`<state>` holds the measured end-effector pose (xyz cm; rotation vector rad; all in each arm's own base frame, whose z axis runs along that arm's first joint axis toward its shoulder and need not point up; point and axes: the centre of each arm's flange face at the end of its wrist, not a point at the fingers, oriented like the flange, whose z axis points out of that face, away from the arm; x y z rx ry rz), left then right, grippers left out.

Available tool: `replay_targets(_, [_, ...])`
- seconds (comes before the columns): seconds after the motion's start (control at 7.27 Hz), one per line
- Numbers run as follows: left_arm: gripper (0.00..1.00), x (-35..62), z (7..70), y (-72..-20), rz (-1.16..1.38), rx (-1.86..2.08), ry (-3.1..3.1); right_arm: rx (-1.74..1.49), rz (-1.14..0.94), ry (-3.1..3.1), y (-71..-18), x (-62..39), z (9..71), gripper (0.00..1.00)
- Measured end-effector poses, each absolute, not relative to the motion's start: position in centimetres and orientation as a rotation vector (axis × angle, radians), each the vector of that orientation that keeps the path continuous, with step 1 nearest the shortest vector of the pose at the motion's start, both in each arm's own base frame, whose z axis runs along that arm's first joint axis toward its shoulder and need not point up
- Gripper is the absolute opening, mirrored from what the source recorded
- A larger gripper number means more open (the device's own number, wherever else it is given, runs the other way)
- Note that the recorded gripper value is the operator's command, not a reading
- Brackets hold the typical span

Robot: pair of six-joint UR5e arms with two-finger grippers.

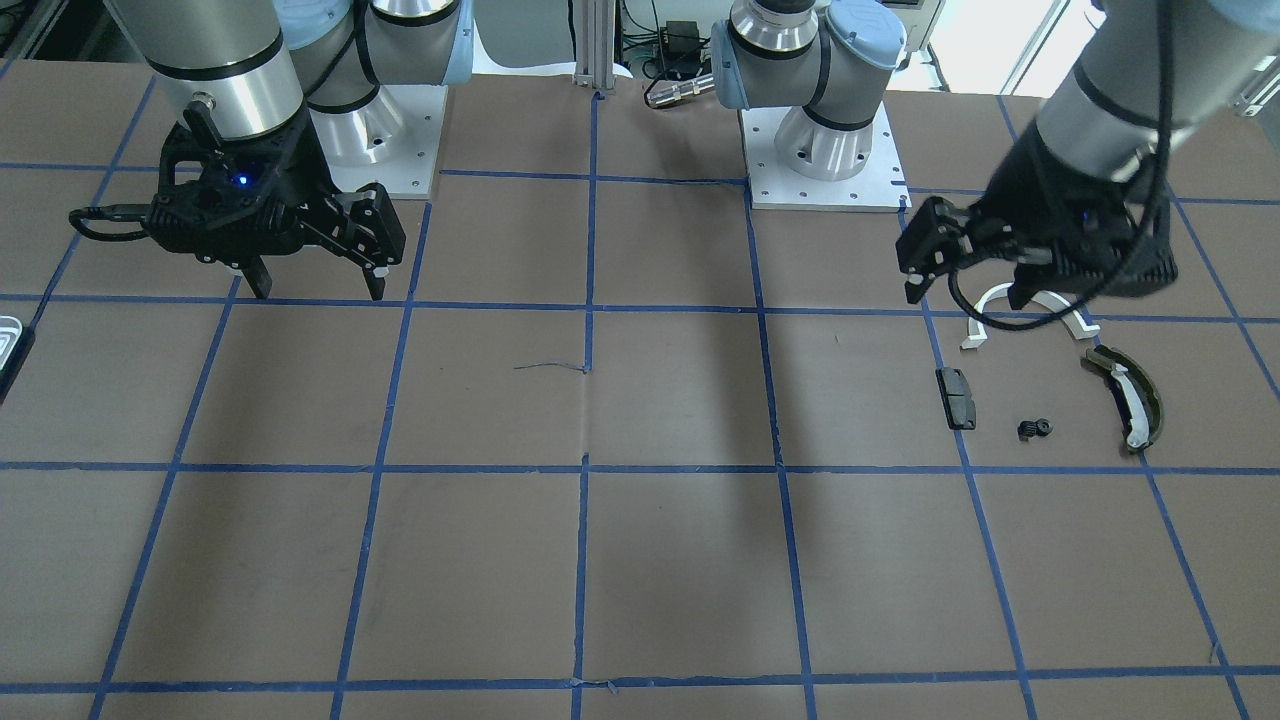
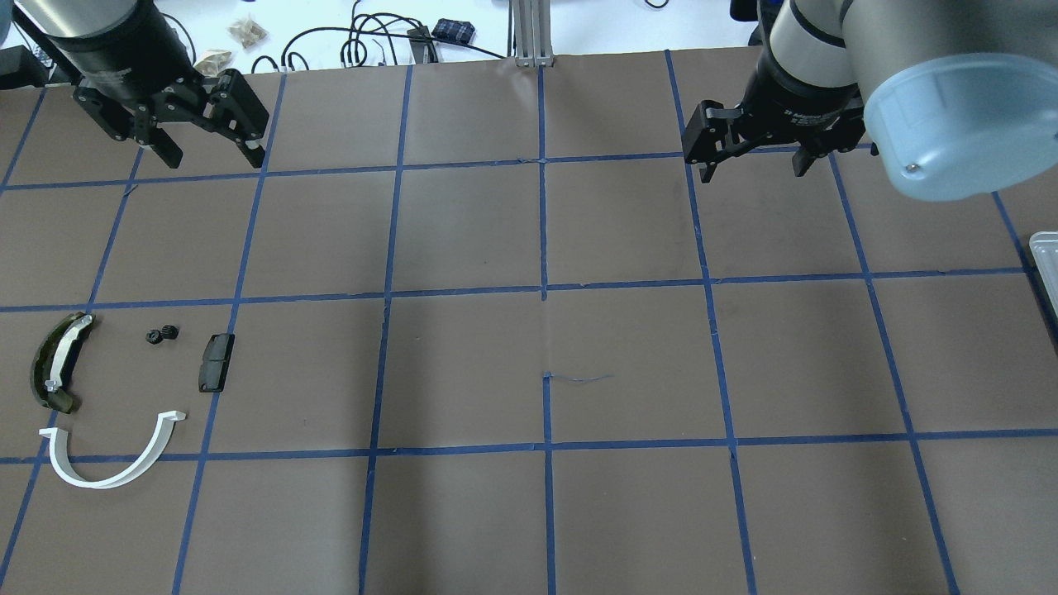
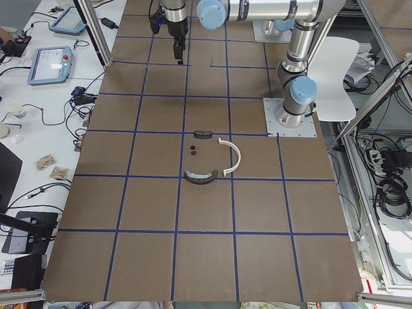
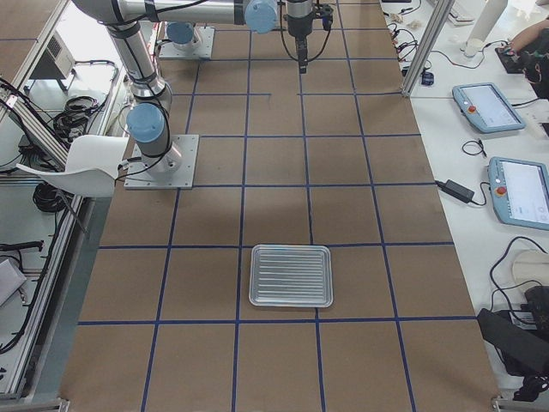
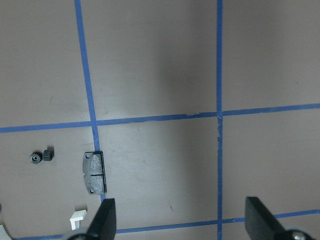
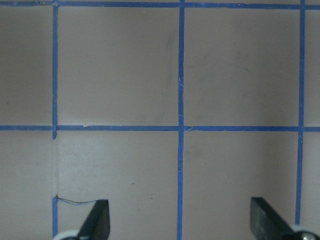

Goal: Place bearing gear from tray to pile

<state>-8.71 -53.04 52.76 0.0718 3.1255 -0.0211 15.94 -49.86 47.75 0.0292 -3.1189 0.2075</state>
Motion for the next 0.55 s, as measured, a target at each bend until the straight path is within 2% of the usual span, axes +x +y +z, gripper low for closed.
replay_targets(0.28, [0.91,-12.2,54.3,-50.0,-0.057,0.050,3.125,0.014,0.215,-3.123,-49.9,16.0,48.1,1.00])
replay_targets(0.55, [0.92,-12.9,51.8,-47.8,0.010,0.046,3.131,0.004,0.220,-3.125,-49.9,16.0,48.3,1.00])
